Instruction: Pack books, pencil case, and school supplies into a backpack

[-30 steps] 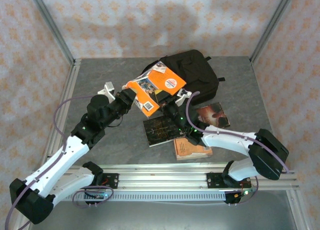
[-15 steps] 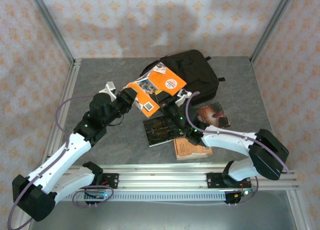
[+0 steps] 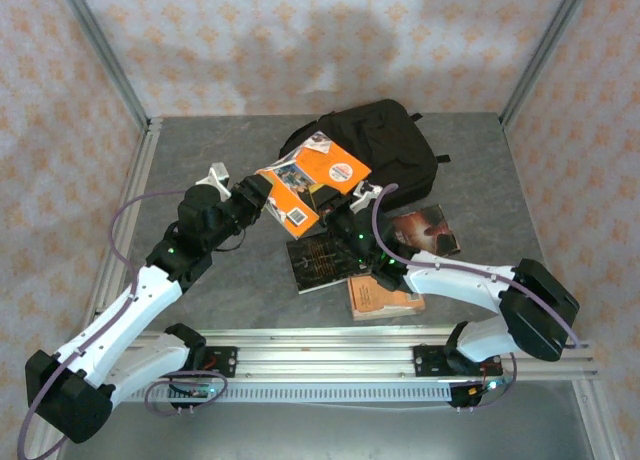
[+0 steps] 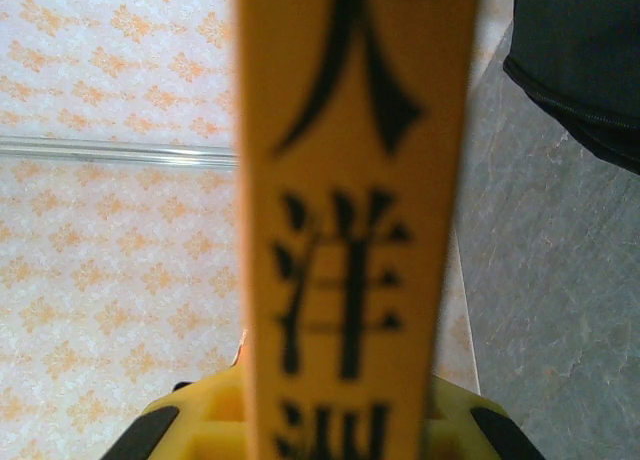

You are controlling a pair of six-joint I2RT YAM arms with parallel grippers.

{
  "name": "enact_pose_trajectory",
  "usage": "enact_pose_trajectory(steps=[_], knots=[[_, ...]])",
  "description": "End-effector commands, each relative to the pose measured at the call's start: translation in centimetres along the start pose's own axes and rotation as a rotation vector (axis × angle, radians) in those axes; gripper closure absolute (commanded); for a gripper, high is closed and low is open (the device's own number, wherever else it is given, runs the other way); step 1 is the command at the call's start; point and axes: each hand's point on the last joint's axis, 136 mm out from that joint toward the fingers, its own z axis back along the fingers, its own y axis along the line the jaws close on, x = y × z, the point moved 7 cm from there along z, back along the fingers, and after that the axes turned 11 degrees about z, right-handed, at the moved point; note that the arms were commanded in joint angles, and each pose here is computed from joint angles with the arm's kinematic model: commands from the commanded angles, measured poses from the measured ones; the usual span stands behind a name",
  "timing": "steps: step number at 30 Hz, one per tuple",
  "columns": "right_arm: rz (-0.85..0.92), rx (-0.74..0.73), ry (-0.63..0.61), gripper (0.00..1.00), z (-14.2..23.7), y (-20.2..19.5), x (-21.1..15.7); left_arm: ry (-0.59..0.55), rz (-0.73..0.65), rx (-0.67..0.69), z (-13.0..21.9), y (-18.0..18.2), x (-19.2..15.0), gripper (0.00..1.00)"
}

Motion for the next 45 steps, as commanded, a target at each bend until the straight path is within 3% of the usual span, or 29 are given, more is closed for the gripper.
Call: enact_pose_trajectory(steps=[1, 5, 7, 9, 10, 13, 15, 18, 23, 25, 28, 31, 34, 45], knots=[[-0.003, 0.047, 0.048, 1.0, 0.1, 1.6, -0.5, 0.002, -0.008, -0.079, 0.0, -1.9, 0.3, 0.72], [-0.003, 0.04, 0.051, 1.0, 0.0, 1.4, -0.6, 0.003, -0.008, -0.084, 0.0, -1.9, 0.3, 0.86], [0.002, 0.037, 0.052, 1.0, 0.0, 1.4, -0.6, 0.001, -0.006, -0.081, 0.0, -1.7, 0.3, 1.0], [0.024, 0.005, 0.046, 1.0, 0.2, 1.1, -0.5, -0.005, -0.004, -0.083, 0.1, -1.6, 0.4, 1.0], [0.039, -0.024, 0.036, 0.96, 0.4, 0.8, -0.3, -0.014, -0.007, -0.085, 0.3, -1.7, 0.5, 1.0], [0.144, -0.137, 0.003, 0.65, 1.2, -0.2, 0.4, -0.058, -0.019, -0.081, 1.5, -1.7, 1.0, 1.0], [0.258, -0.245, -0.017, 0.5, 2.1, -0.5, 1.2, -0.099, -0.031, -0.079, 2.7, -2.1, 1.6, 1.0], [0.456, -0.423, -0.03, 0.4, 3.2, -0.9, 2.7, -0.178, -0.083, -0.054, 5.1, -2.8, 2.5, 1.0], [0.751, -0.543, -0.006, 0.41, 3.0, -0.2, 5.1, -0.364, -0.211, 0.083, 9.8, -3.4, 4.1, 1.0], [0.862, -0.592, 0.034, 0.41, 2.1, 0.2, 5.8, -0.422, -0.254, 0.137, 11.1, -3.3, 4.5, 1.0], [1.016, -0.688, 0.192, 0.34, -0.8, 0.3, 6.1, -0.478, -0.307, 0.228, 11.9, -2.7, 5.1, 1.0], [1.156, -0.791, 0.364, 0.19, -4.3, 0.0, 5.8, -0.509, -0.338, 0.293, 12.0, -1.8, 5.5, 1.0], [1.25, -0.867, 0.435, 0.02, -7.6, -1.2, 5.3, -0.544, -0.367, 0.333, 12.0, -1.0, 5.8, 1.0], [1.316, -0.926, 0.445, 0.0, -18.0, -4.9, 3.6, -0.583, -0.445, 0.387, 11.7, 0.0, 6.3, 1.0]])
